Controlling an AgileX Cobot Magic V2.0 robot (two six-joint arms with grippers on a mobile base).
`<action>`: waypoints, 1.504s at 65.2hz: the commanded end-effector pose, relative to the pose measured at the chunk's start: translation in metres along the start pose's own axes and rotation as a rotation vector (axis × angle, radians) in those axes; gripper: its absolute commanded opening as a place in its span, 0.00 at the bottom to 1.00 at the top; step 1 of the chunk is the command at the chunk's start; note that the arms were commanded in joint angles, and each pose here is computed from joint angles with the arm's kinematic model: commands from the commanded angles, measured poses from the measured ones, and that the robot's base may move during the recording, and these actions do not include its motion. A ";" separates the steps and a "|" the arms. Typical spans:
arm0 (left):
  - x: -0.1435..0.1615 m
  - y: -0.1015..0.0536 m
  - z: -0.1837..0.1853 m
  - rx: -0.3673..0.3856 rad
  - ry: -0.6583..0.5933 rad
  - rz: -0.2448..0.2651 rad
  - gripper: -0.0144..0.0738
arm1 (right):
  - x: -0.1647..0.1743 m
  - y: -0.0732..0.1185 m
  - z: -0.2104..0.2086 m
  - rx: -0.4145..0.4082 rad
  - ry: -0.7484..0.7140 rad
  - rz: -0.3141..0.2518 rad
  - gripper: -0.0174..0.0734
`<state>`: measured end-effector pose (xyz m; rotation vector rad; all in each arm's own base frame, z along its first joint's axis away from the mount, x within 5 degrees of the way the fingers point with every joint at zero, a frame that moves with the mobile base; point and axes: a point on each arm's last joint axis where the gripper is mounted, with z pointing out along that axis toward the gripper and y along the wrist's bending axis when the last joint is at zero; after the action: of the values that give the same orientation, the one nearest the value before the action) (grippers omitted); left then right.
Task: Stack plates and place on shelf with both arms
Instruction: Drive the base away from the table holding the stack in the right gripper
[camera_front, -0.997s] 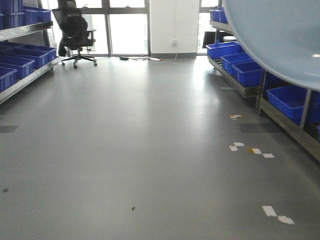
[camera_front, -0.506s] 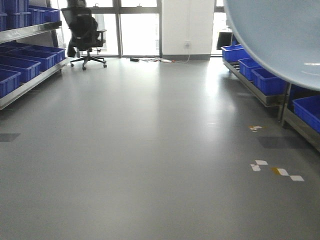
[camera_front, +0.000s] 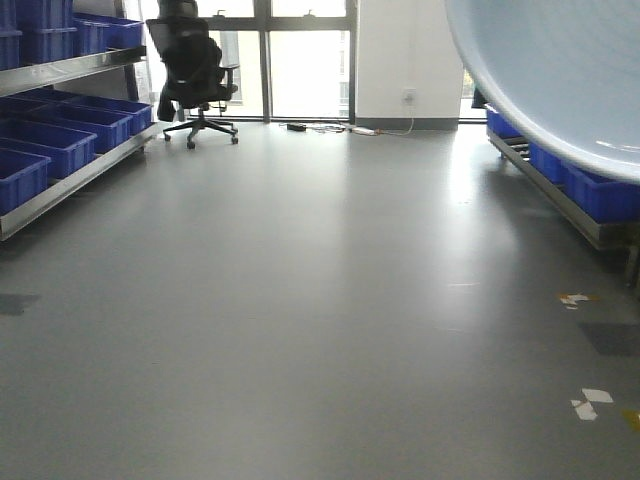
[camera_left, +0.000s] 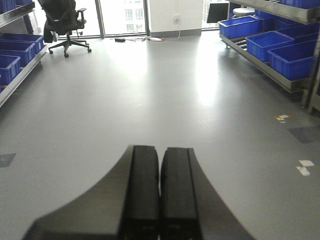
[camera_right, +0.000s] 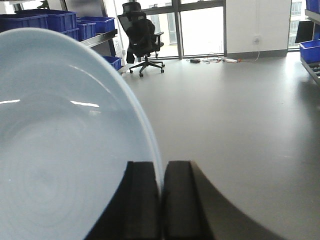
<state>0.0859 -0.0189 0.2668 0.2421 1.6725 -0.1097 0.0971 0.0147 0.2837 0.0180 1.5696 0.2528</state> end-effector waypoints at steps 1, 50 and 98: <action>-0.018 0.001 -0.001 -0.002 -0.115 -0.011 0.26 | -0.019 0.000 0.000 0.017 -0.125 -0.003 0.25; -0.018 0.001 -0.001 -0.002 -0.115 -0.011 0.26 | -0.019 0.000 0.000 0.017 -0.125 -0.003 0.25; -0.018 0.001 0.000 -0.002 -0.111 -0.011 0.26 | -0.019 0.000 0.000 0.017 -0.126 -0.003 0.25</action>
<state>0.0859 -0.0189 0.2668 0.2421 1.6725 -0.1097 0.0971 0.0147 0.2837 0.0180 1.5696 0.2528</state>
